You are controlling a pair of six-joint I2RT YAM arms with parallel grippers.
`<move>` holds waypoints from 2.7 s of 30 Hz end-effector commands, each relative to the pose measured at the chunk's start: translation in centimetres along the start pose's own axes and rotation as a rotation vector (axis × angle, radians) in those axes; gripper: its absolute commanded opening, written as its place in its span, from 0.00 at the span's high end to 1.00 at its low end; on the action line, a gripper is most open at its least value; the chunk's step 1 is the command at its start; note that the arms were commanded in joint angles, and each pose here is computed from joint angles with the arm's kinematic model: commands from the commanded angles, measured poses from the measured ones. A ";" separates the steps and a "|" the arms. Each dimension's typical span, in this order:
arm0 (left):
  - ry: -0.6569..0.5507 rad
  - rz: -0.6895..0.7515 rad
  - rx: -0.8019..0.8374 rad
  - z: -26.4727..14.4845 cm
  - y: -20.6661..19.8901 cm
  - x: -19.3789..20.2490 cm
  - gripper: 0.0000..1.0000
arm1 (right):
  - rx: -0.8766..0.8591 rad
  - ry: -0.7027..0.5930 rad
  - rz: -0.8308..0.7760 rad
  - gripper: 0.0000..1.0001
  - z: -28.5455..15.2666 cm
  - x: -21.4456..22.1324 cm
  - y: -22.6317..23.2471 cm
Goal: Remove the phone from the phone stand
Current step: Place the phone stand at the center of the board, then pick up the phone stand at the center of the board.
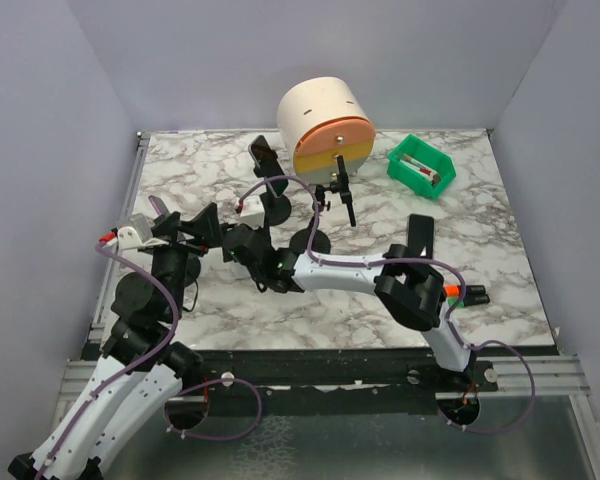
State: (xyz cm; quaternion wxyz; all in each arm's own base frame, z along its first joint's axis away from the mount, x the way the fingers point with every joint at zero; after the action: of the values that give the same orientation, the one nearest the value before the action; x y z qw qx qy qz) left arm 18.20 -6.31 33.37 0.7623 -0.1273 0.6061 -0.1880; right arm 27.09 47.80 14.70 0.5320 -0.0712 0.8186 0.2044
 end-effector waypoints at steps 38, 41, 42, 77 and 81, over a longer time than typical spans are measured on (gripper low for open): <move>0.282 0.172 0.004 2.3 -2.0 4.8 0.01 | -0.441 0.098 -0.078 0.07 -19.6 -0.2 -8.4; 0.458 0.232 0.027 2.3 -2.6 7.2 0.01 | -0.511 0.096 -0.100 0.08 -21.5 0.2 -9.7; 0.514 0.230 0.059 2.0 -2.9 8.2 0.01 | -0.536 0.095 -0.109 0.08 -22.1 0.3 -10.0; 0.819 0.273 -0.012 3.7 -4.1 12.9 0.01 | -0.470 0.006 -0.229 0.09 -25.1 -2.0 -14.1; 0.663 0.279 0.176 4.6 -6.6 8.5 0.01 | -0.249 -0.053 -0.180 0.10 -23.7 -1.7 -16.6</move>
State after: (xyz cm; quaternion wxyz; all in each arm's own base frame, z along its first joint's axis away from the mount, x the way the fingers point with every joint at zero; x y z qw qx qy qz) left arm 23.76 -15.31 23.45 0.4655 0.0210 0.8798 -0.0940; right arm 11.57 24.83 21.67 0.5185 -0.2749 0.7355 0.3386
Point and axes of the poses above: each gripper's point midway between its finger pads, its own z axis out along the fingers, its own y axis along the line the jaws close on, x = y × z, the point moved 6 cm from there along -z, back along the fingers, and after that the axes turned 4 degrees about z, right-handed, at the moved point
